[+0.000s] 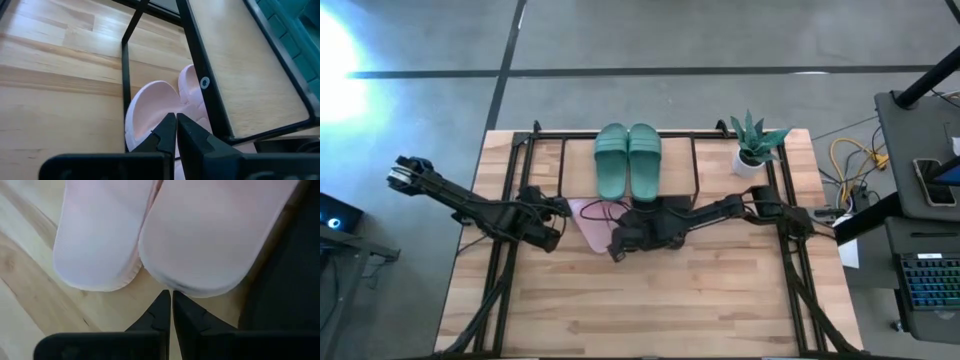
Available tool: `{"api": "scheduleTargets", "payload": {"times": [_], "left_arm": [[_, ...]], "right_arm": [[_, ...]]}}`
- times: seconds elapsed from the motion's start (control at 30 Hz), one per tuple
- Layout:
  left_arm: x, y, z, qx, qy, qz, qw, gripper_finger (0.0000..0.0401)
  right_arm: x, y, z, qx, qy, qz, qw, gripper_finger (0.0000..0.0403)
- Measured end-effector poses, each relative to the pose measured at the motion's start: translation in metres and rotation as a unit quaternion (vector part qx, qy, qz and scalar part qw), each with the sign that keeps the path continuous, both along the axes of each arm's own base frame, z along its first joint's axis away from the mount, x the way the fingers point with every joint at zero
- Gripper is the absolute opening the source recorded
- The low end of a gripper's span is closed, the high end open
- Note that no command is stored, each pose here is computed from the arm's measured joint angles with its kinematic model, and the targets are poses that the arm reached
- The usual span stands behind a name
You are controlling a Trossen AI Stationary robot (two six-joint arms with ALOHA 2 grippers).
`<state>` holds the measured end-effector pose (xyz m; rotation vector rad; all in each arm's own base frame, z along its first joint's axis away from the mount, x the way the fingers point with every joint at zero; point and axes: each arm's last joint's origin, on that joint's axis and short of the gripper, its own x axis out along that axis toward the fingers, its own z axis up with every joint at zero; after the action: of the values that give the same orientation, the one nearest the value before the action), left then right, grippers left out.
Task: Pick and place slides into the shelf
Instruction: Adjust the slides under the shelf
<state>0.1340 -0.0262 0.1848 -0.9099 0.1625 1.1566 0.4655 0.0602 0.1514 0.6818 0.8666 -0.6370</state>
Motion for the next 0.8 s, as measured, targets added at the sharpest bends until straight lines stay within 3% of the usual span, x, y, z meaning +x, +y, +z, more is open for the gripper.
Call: {"api": "scheduleTargets", "payload": {"times": [0.23, 0.5, 0.63, 0.8], "left_arm": [[0.001, -0.001, -0.001, -0.001, -0.001, -0.001, 1.0, 0.0], [0.0, 0.0, 0.001, 0.003, 0.013, -0.016, 1.0, 0.0], [0.0, 0.0, 0.001, 0.001, 0.008, -0.015, 1.0, 0.0], [0.001, -0.001, 0.002, -0.002, 0.002, -0.015, 1.0, 0.0]], "right_arm": [[0.004, 0.003, 0.006, 0.013, -0.007, 0.025, 1.0, 0.0012], [0.0, 0.072, 0.025, 0.047, -0.039, 0.121, 0.991, 0.0012], [0.005, 0.084, 0.019, 0.065, -0.066, 0.134, 0.987, 0.0012], [0.021, 0.077, -0.003, 0.077, -0.081, 0.114, 0.987, 0.0012]]}}
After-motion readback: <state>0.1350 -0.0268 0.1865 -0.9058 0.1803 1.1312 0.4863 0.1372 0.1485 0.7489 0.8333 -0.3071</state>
